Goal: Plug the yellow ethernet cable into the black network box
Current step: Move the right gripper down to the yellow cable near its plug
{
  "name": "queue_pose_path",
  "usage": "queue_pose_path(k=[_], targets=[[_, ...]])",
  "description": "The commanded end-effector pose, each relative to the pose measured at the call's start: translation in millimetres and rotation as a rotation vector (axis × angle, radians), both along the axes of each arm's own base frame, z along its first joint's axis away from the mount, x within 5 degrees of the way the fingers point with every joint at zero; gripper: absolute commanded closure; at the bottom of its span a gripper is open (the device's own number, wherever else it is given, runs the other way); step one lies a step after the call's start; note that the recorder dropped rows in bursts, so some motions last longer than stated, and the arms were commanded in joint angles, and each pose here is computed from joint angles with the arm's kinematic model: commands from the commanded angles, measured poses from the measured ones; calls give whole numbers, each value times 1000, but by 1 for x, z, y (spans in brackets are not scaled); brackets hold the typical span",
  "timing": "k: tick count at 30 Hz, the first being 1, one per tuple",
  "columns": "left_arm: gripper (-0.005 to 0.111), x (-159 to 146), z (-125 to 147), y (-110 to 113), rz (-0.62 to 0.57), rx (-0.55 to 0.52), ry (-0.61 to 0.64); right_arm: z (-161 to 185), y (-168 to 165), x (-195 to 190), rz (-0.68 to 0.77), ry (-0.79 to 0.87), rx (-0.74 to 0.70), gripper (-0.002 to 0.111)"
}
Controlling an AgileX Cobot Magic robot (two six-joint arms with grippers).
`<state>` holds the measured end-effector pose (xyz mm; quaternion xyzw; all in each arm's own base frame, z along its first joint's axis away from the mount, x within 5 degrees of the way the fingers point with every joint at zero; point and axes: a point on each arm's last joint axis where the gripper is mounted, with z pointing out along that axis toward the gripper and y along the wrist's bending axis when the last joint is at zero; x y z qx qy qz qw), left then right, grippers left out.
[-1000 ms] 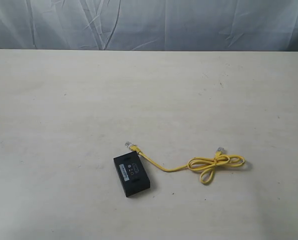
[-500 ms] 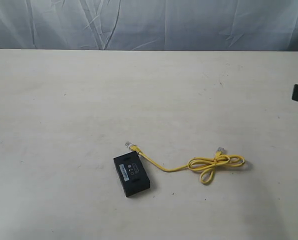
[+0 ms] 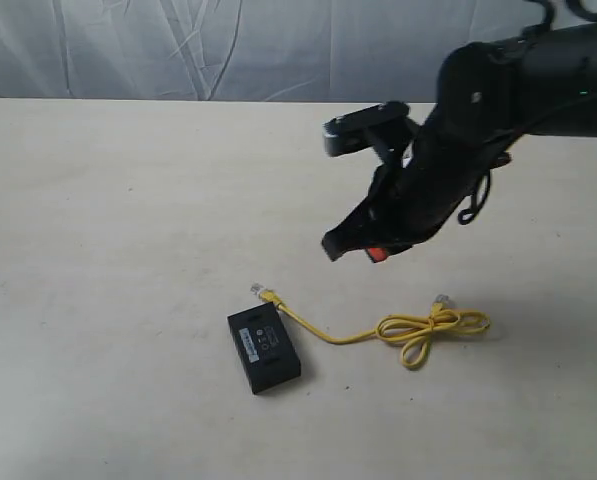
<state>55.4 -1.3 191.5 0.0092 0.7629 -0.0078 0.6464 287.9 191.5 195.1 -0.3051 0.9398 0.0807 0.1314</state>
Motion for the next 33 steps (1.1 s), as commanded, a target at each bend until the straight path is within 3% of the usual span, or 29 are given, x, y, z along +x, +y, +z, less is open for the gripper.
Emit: queue_pose_path(k=[1, 8, 14, 33], targets=[[107, 0, 0, 0, 1, 0, -13, -10, 34, 6, 111, 71, 15, 107], [107, 0, 0, 0, 1, 0, -13, -35, 70, 4, 218, 190, 12, 88], [107, 0, 0, 0, 1, 0, -13, -47, 80, 1, 323, 135, -64, 87], [107, 0, 0, 0, 1, 0, -13, -64, 83, 6, 317, 119, -69, 87]])
